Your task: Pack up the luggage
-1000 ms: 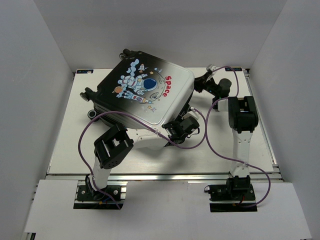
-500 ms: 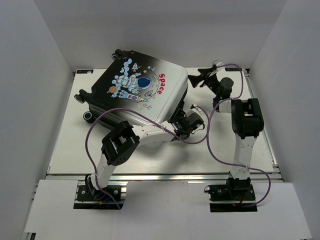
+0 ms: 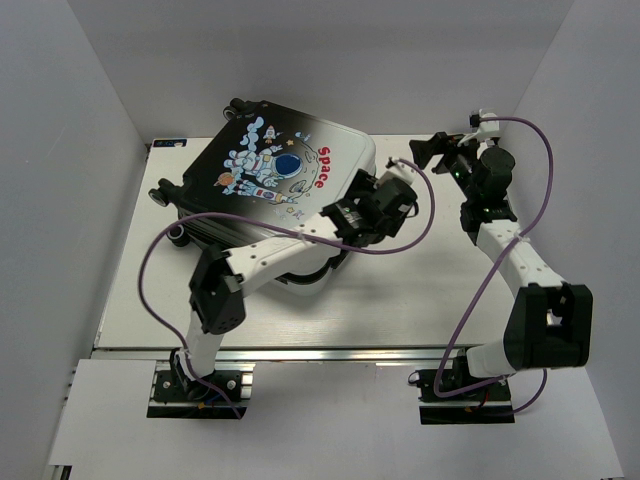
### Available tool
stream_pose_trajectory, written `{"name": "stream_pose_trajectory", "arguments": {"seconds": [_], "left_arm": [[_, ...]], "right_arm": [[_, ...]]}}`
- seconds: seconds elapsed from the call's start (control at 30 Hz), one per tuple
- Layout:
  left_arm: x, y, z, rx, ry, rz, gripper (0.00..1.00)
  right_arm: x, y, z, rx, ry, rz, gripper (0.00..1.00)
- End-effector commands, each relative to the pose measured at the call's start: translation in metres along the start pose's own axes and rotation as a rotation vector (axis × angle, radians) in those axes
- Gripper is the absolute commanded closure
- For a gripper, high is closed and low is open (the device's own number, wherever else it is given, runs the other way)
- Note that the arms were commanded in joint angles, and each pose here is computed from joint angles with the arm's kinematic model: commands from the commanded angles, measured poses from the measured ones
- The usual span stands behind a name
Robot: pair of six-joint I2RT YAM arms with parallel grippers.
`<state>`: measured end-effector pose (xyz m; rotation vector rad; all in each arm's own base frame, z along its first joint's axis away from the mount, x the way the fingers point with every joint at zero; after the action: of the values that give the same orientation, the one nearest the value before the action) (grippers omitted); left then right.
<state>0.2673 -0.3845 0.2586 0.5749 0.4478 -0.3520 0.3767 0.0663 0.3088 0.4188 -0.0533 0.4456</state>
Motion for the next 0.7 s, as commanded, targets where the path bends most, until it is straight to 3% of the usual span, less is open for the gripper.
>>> {"name": "stream_pose_trajectory", "arguments": {"seconds": [0.0, 0.17, 0.27, 0.3, 0.37, 0.5, 0.67], "left_arm": [[-0.06, 0.039, 0.039, -0.075, -0.14, -0.094, 0.02], [-0.126, 0.073, 0.048, -0.226, -0.175, -0.236, 0.02], [-0.162, 0.107, 0.027, -0.366, -0.176, -0.202, 0.02], [-0.161, 0.105, 0.007, -0.369, -0.126, -0.184, 0.02], [-0.187, 0.123, -0.013, -0.48, -0.11, -0.179, 0.02], [-0.197, 0.13, -0.06, -0.534, -0.023, -0.129, 0.02], [-0.206, 0.137, -0.072, -0.596, -0.019, -0.107, 0.02]], "right_arm": [[-0.038, -0.007, -0.017, 0.109, 0.186, -0.272, 0.11], [-0.093, 0.0, -0.017, 0.164, 0.277, -0.557, 0.11], [-0.124, 0.009, -0.013, 0.16, 0.295, -0.622, 0.11], [-0.135, 0.01, -0.021, 0.17, 0.331, -0.649, 0.11], [-0.153, 0.018, -0.019, 0.181, 0.295, -0.658, 0.11], [-0.182, 0.019, -0.039, 0.176, 0.331, -0.66, 0.11], [-0.2, 0.022, -0.037, 0.144, 0.33, -0.699, 0.11]]}}
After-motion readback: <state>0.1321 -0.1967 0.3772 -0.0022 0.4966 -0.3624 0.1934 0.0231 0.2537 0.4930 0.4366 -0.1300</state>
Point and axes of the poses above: each gripper's point midway between its finger pads, its own x axis out along the fingers, its own y axis along the line the jaws close on, z = x × y, the point moved 10 cm from there along -x, back along the fingers, and after that the axes turned 12 degrees about x, right-handed, at the moved point
